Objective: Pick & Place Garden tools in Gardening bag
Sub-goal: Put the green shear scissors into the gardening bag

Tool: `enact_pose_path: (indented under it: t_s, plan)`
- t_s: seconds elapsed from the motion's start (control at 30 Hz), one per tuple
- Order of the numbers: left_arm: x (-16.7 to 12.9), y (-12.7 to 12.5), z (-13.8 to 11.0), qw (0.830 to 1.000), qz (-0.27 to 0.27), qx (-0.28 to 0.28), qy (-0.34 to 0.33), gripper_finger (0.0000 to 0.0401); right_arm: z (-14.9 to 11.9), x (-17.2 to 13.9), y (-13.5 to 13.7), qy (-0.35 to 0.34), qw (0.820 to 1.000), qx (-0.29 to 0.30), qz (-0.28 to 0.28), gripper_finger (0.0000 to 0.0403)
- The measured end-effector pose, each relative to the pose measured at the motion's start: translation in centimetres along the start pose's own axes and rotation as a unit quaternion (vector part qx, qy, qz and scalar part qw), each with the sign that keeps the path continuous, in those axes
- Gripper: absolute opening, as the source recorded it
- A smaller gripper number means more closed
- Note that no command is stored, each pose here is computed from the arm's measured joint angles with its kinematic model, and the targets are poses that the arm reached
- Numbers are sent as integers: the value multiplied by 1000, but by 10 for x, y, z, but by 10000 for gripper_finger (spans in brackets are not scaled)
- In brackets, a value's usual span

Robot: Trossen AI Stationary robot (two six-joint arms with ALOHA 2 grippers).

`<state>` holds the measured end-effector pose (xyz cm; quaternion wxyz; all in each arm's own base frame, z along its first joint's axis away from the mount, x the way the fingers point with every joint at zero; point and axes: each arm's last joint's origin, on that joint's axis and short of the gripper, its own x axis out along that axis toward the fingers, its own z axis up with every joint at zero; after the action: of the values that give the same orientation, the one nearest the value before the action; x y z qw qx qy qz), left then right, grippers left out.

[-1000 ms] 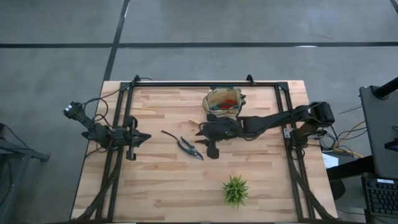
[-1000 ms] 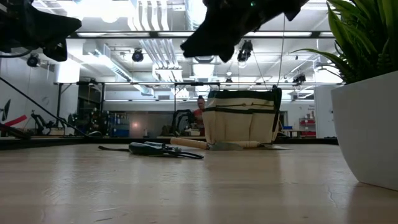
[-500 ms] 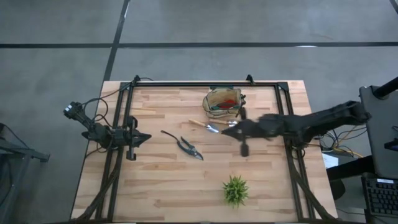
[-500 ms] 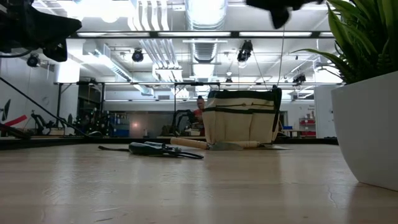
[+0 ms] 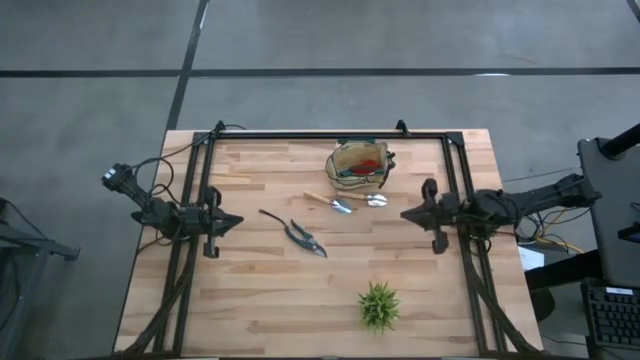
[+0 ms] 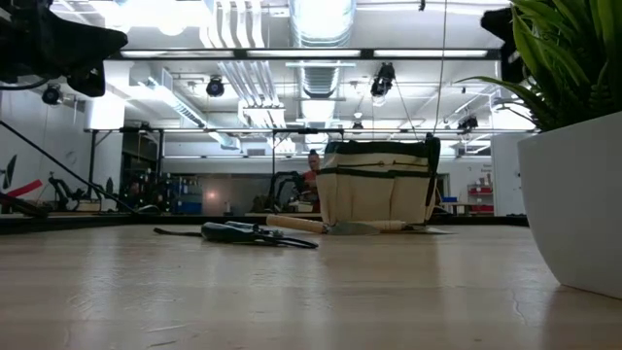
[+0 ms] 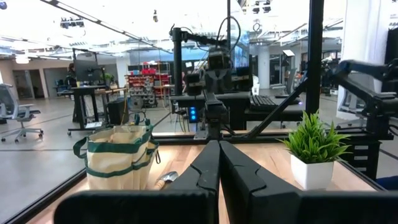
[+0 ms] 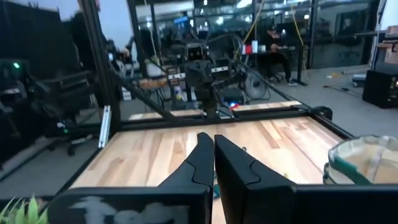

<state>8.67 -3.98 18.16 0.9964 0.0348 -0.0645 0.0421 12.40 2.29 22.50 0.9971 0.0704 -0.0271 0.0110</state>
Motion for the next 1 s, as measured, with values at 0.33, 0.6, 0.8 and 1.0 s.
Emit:
enact_pose_path:
  t_s: [0.33, 0.6, 0.8, 1.0]
  plan:
    - [0, 0, 0, 1000, 0, 0, -1, 14, -38, -24, -10, -44, 999, -32, 3, 8]
    - [0, 1, 4, 999, 4, -32, -11, 14, -40, -28, -11, -48, 999, -3, 7, 8]
    - [0, 2, 10, 986, 0, -159, -42, 14, -43, -28, -12, -34, 999, -6, 6, 8]
    - [0, 4, 13, 966, 24, -251, -49, 14, -46, -28, -12, -22, 1000, -6, 4, 8]
